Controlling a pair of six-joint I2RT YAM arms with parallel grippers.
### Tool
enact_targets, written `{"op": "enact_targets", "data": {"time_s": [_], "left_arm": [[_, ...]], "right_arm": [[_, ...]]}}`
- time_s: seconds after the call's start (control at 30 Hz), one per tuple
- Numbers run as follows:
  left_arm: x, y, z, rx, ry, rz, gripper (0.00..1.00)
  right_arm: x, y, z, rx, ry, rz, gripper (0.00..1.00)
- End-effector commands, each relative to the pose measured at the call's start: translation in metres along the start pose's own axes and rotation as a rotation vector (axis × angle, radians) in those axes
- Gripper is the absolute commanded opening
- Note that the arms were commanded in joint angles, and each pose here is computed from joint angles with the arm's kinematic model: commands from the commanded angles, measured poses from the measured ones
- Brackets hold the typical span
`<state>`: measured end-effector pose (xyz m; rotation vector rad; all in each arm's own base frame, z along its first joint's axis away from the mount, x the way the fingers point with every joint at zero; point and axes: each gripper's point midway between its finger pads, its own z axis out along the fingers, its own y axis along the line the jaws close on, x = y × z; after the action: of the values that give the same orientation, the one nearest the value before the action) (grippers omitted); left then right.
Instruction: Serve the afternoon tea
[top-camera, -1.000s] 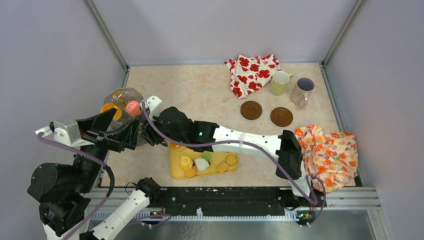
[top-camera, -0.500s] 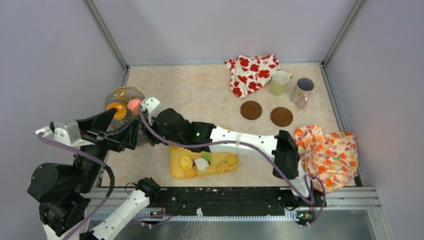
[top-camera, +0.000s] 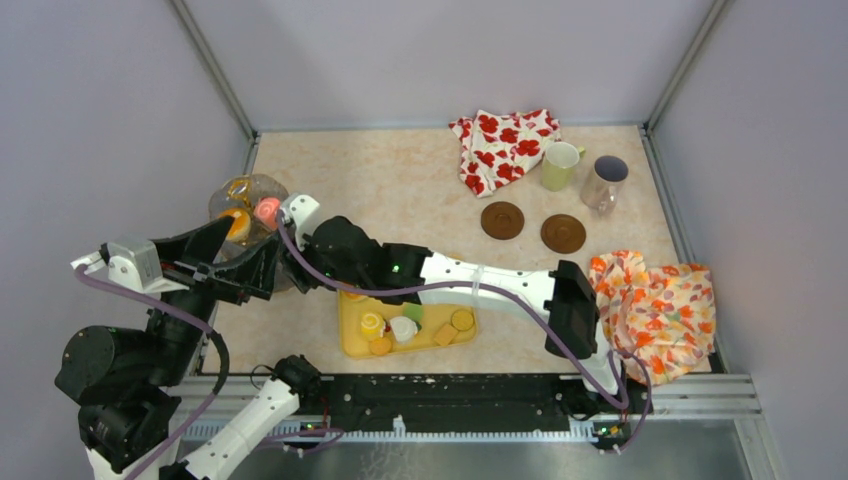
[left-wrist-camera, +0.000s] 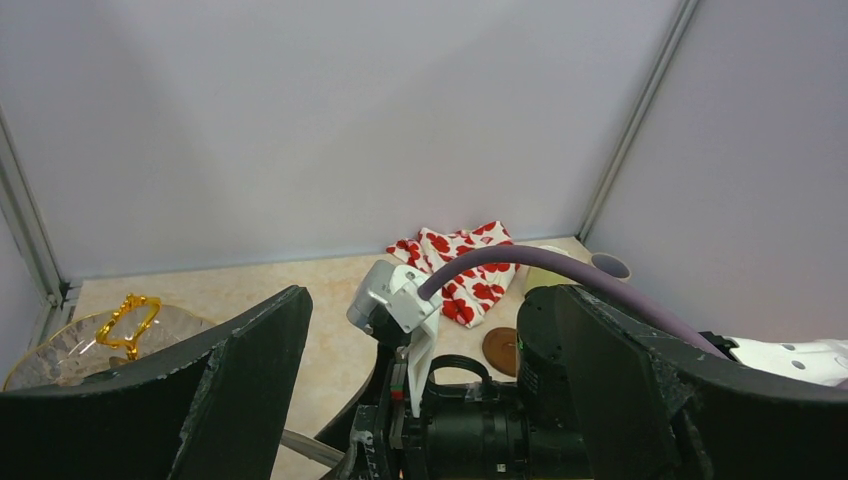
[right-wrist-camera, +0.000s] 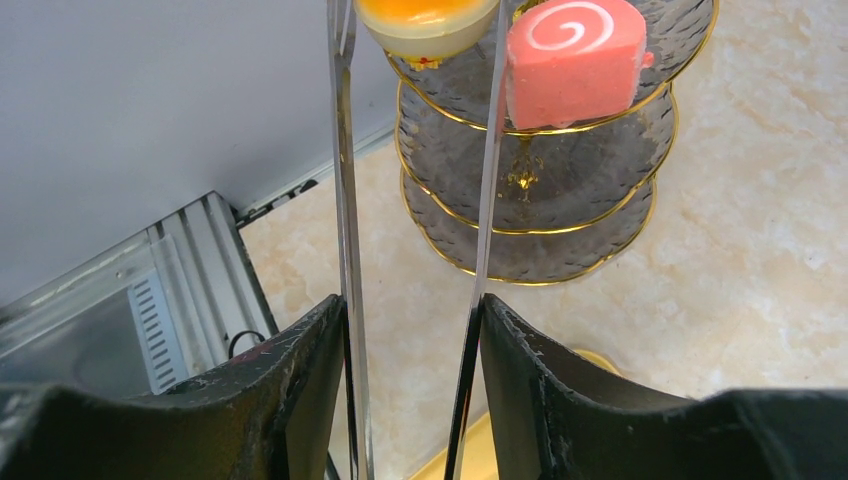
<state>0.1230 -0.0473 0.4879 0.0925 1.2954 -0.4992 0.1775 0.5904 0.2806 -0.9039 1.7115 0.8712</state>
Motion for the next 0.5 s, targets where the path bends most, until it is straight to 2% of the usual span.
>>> {"op": "enact_targets", "data": {"time_s": [0.0, 0.47], "left_arm": [[-0.010, -0.005, -0.001, 0.021, -0.030, -0.008, 0.99], [-0.009, -0.005, 0.000, 0.022, -0.023, -0.011, 0.99]], "right_arm": [[-0.060, 0.012, -0.025, -0.024, -0.133, 0.017, 0.51], [-0.091, 0.008, -0.051, -0.010, -0.197, -0.008, 0.50]]}}
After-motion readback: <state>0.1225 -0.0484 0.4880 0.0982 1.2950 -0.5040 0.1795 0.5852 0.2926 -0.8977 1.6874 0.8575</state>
